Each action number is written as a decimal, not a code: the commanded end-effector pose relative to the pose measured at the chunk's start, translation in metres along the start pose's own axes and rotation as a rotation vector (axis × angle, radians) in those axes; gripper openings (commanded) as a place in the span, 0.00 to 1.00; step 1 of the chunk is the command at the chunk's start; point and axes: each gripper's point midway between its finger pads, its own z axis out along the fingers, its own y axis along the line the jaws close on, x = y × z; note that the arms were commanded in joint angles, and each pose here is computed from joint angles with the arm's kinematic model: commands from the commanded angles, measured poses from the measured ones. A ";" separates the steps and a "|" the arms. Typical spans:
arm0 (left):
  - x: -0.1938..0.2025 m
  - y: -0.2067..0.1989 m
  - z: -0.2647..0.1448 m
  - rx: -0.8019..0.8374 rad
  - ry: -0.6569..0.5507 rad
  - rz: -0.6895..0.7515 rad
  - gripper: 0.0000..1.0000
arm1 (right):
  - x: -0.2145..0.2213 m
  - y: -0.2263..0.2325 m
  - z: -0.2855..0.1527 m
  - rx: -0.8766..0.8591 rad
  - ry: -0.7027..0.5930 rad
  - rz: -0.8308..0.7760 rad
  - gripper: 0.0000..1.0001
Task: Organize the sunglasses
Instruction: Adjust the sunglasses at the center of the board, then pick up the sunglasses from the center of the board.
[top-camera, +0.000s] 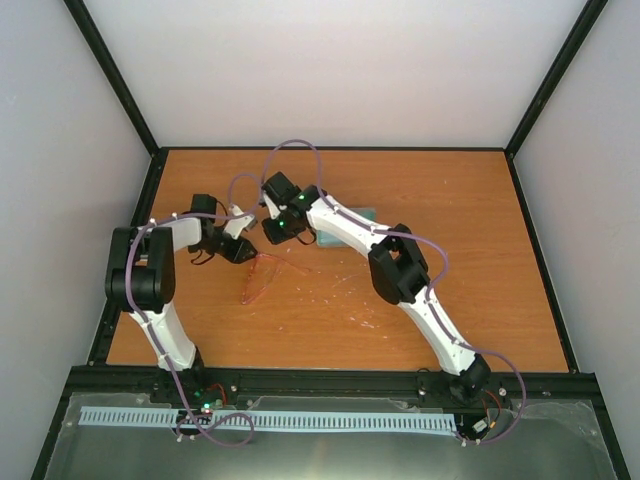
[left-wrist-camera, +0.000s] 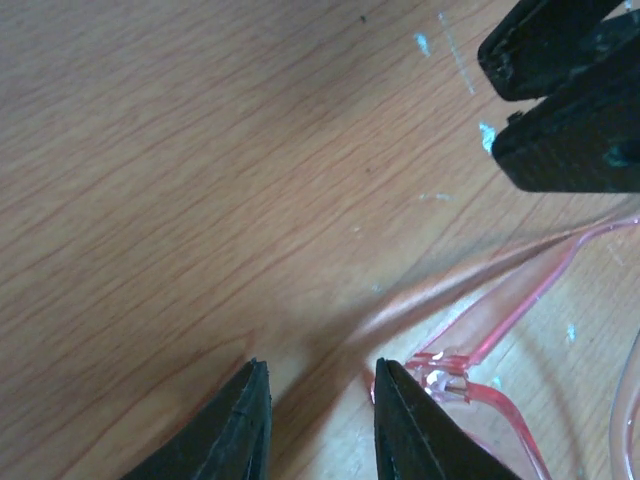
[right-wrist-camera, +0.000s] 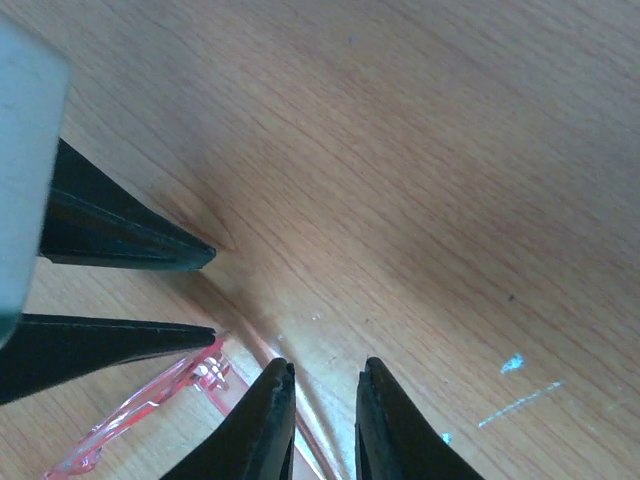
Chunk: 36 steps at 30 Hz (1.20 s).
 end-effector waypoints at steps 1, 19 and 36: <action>0.009 -0.019 0.020 0.048 0.052 -0.017 0.30 | 0.016 0.010 -0.003 -0.014 0.048 -0.025 0.19; -0.051 -0.051 0.012 -0.011 -0.027 0.135 0.42 | 0.057 -0.013 -0.132 0.120 -0.140 -0.149 0.40; -0.042 0.133 -0.166 -0.409 -0.230 -0.136 0.72 | 0.120 0.106 -0.063 -0.053 -0.034 -0.997 0.56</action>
